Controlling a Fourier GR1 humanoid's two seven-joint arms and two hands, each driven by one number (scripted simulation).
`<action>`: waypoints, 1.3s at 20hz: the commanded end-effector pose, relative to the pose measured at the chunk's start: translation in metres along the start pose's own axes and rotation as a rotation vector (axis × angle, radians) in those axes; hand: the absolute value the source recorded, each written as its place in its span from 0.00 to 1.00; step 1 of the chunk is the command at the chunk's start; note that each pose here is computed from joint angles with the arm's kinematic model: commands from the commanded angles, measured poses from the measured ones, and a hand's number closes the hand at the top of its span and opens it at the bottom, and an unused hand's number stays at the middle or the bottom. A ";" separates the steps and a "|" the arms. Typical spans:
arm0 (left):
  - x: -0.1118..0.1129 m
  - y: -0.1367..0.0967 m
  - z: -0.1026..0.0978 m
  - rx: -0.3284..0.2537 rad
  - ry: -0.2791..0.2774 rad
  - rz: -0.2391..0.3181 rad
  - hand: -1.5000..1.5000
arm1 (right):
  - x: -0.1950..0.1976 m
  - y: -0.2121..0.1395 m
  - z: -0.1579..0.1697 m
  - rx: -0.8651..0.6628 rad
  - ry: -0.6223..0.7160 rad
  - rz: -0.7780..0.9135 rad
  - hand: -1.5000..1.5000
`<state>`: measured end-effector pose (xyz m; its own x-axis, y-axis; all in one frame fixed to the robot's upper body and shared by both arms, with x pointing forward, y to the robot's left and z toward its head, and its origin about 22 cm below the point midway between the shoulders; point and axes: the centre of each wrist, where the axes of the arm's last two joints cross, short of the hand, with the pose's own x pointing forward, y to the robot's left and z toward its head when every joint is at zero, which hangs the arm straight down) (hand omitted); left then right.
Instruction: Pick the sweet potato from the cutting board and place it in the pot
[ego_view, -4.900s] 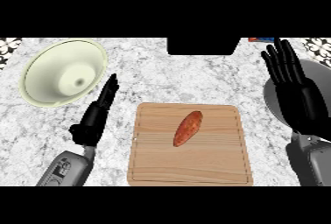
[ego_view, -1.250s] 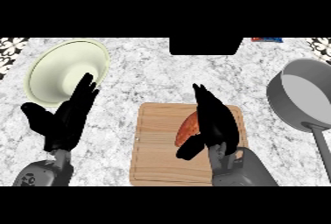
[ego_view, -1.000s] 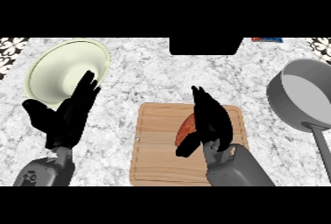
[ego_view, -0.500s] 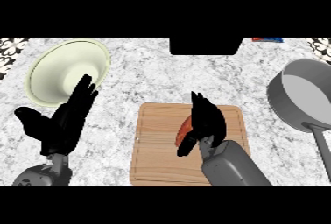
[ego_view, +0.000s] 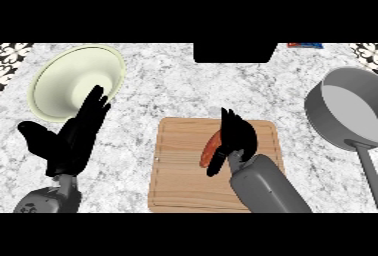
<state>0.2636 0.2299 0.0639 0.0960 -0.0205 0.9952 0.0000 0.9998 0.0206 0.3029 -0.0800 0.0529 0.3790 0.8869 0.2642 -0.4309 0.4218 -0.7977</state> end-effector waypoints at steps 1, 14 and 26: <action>-0.003 0.005 0.009 -0.003 0.010 -0.007 0.50 | 0.006 0.016 0.009 0.022 0.058 -0.001 0.00; -0.002 0.018 0.005 0.012 -0.001 -0.003 0.50 | 0.004 0.022 0.007 -0.092 -0.112 -0.017 1.00; -0.015 0.031 0.017 0.134 0.045 0.009 0.50 | -0.241 -0.087 0.032 -0.492 0.336 0.002 1.00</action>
<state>0.2514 0.2530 0.0562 0.1239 -0.0121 0.9922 -0.1039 0.9943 0.0251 0.2518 -0.2660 0.0497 0.5951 0.7810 0.1893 -0.1397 0.3325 -0.9327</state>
